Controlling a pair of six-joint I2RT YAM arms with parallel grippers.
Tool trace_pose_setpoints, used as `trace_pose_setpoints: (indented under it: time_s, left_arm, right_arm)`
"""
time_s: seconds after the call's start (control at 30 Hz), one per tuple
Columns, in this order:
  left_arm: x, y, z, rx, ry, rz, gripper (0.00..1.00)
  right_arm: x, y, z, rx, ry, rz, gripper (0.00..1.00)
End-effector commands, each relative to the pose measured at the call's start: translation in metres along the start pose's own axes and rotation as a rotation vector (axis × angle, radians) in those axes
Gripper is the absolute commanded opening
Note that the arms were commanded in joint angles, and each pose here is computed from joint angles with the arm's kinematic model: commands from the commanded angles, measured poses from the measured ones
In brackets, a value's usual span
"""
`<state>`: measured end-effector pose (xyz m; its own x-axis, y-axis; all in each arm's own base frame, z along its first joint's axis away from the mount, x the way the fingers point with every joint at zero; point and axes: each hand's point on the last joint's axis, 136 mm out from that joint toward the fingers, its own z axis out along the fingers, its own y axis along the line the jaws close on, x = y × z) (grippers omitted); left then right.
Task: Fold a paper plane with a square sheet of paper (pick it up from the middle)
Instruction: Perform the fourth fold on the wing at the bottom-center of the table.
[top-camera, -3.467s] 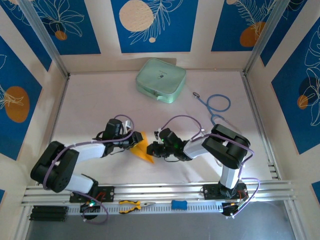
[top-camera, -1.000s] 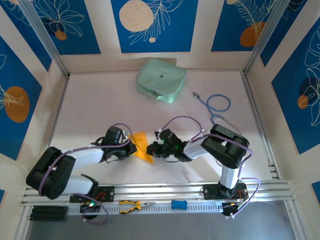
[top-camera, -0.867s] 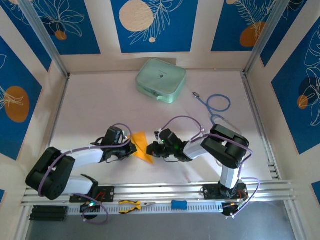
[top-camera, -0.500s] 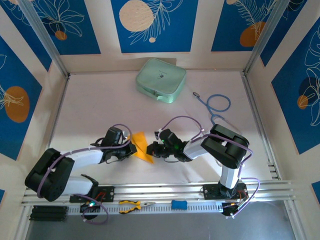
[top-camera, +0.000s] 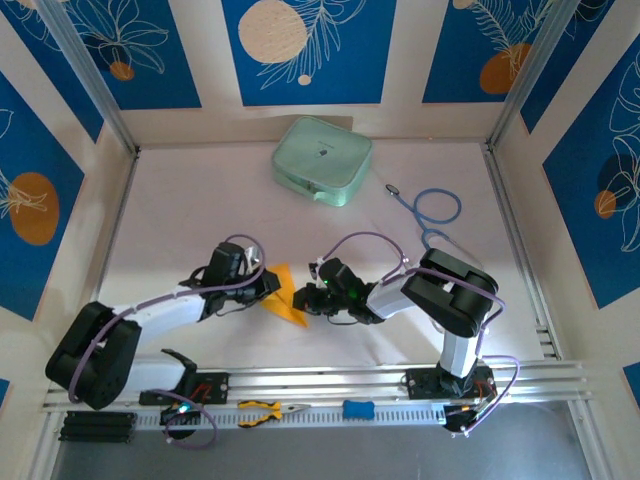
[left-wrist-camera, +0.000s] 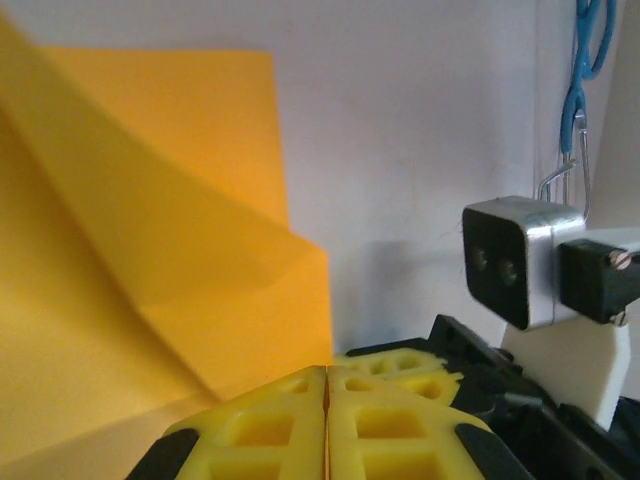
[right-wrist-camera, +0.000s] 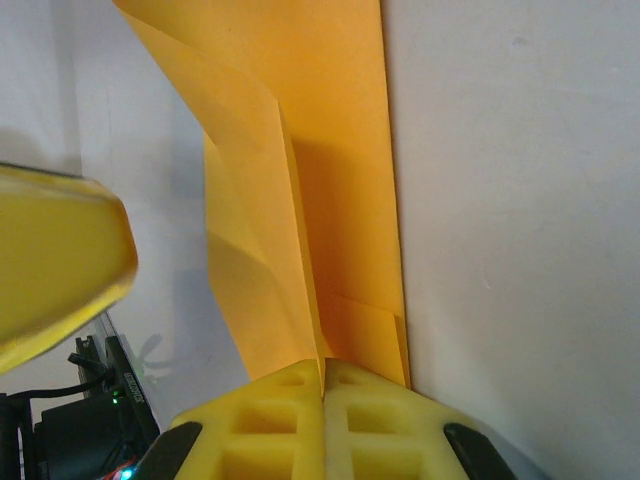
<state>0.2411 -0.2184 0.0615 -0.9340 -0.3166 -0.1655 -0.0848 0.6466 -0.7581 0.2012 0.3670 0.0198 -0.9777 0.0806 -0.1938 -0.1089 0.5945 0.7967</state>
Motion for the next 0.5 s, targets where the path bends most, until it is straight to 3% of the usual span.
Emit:
trace_pose_setpoints:
  time_s: [0.0,0.47]
  left_arm:
    - [-0.006,-0.017,0.007,0.050,0.013,0.036,0.10]
    - [-0.004,0.006,0.039,0.015,0.066,-0.014,0.08]
  right_arm:
    - [0.025,-0.029,0.005,0.084,0.079,0.033,0.05]
    - [0.028,-0.035,0.007,0.088,0.089,0.048,0.05]
